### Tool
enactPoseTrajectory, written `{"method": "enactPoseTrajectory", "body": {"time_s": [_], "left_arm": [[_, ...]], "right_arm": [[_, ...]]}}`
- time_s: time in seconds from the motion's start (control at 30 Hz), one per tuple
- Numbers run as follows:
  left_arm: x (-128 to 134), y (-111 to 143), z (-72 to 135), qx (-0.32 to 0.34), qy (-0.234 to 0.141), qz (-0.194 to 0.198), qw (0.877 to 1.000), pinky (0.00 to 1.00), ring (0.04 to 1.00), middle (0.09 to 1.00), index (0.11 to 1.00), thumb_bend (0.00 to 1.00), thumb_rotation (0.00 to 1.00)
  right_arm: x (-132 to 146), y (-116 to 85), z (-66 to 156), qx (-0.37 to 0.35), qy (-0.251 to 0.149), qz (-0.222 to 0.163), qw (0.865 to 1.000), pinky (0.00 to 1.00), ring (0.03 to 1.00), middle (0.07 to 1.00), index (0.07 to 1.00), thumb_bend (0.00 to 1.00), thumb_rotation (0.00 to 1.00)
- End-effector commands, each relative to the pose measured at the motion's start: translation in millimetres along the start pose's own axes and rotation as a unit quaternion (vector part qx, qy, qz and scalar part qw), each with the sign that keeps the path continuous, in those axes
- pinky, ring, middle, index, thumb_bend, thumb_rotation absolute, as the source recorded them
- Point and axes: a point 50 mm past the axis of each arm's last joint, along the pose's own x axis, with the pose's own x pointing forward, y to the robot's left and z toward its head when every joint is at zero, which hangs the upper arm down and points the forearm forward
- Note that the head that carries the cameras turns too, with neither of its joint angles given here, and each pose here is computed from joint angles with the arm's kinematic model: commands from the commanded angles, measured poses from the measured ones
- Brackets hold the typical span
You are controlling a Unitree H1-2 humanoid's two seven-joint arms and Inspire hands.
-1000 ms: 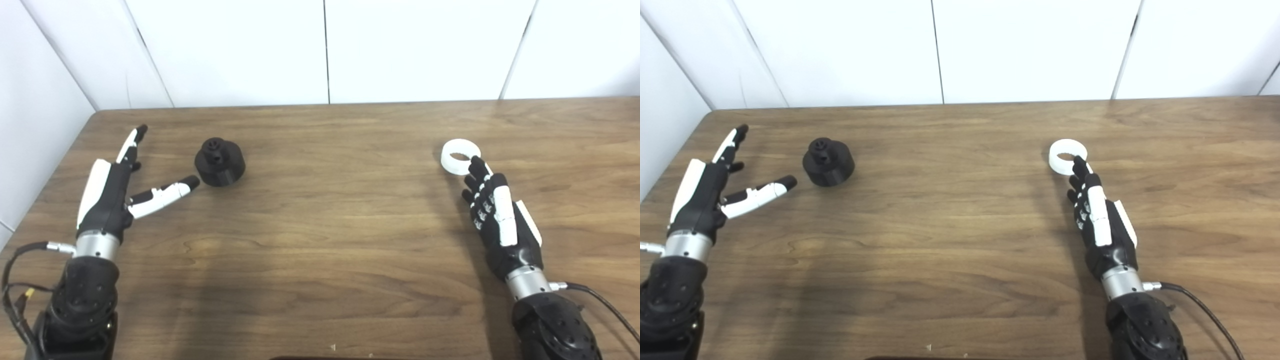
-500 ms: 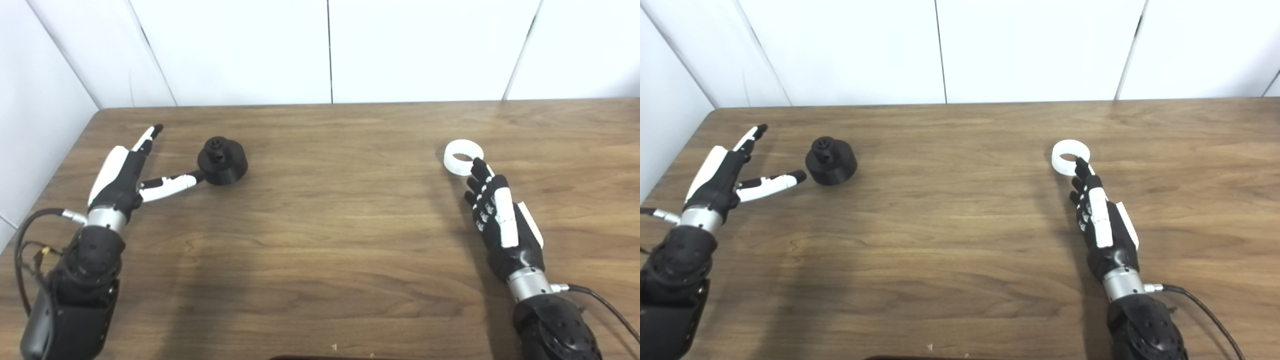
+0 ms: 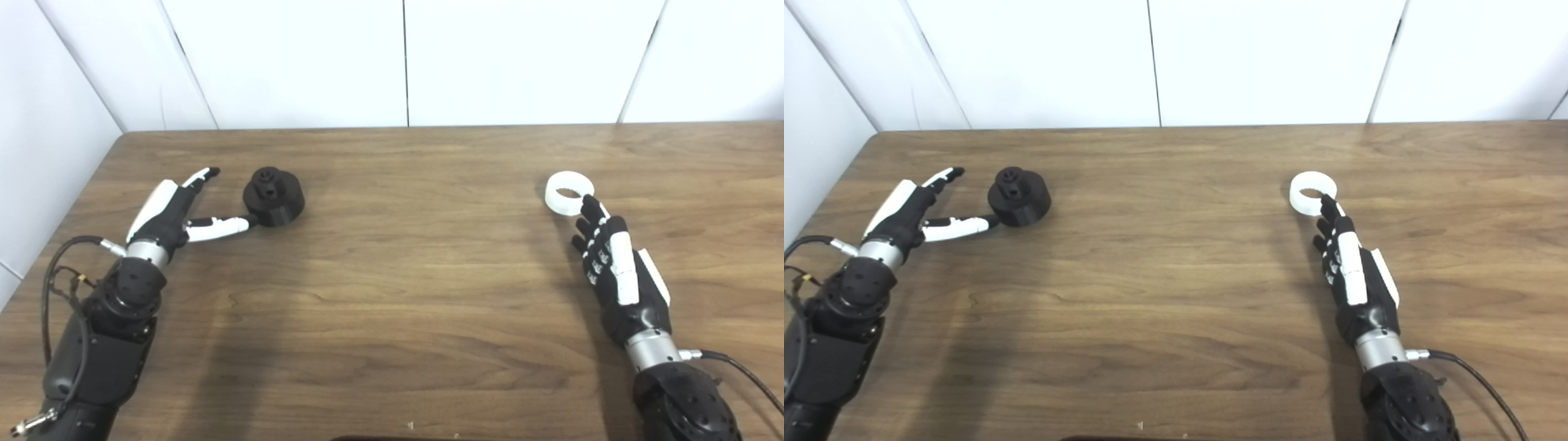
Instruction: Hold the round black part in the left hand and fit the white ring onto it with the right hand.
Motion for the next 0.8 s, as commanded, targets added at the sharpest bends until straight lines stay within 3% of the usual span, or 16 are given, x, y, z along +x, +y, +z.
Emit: {"method": "enactPoseTrajectory", "body": {"time_s": [0.0, 0.3, 0.77], "left_arm": [[9, 29, 15, 0.032, -0.029, 0.035, 0.998, 0.94, 1.0, 0.98, 0.938, 0.88, 0.43], [17, 27, 10, 0.035, -0.015, 0.028, 0.999, 0.92, 0.998, 0.98, 0.934, 0.88, 0.41], [26, 31, 13, 0.068, -0.027, 0.033, 0.997, 0.92, 0.998, 0.971, 0.915, 0.9, 0.41]], "right_arm": [[5, 1, 18, -0.007, -0.046, 0.005, 0.999, 1.0, 1.0, 1.0, 0.967, 0.6, 1.0], [3, 1, 18, -0.005, -0.045, 0.003, 0.999, 1.0, 1.0, 1.0, 0.968, 0.61, 1.0], [1, 2, 16, -0.004, -0.043, -0.002, 0.999, 1.0, 1.0, 1.0, 0.969, 0.62, 1.0]]}}
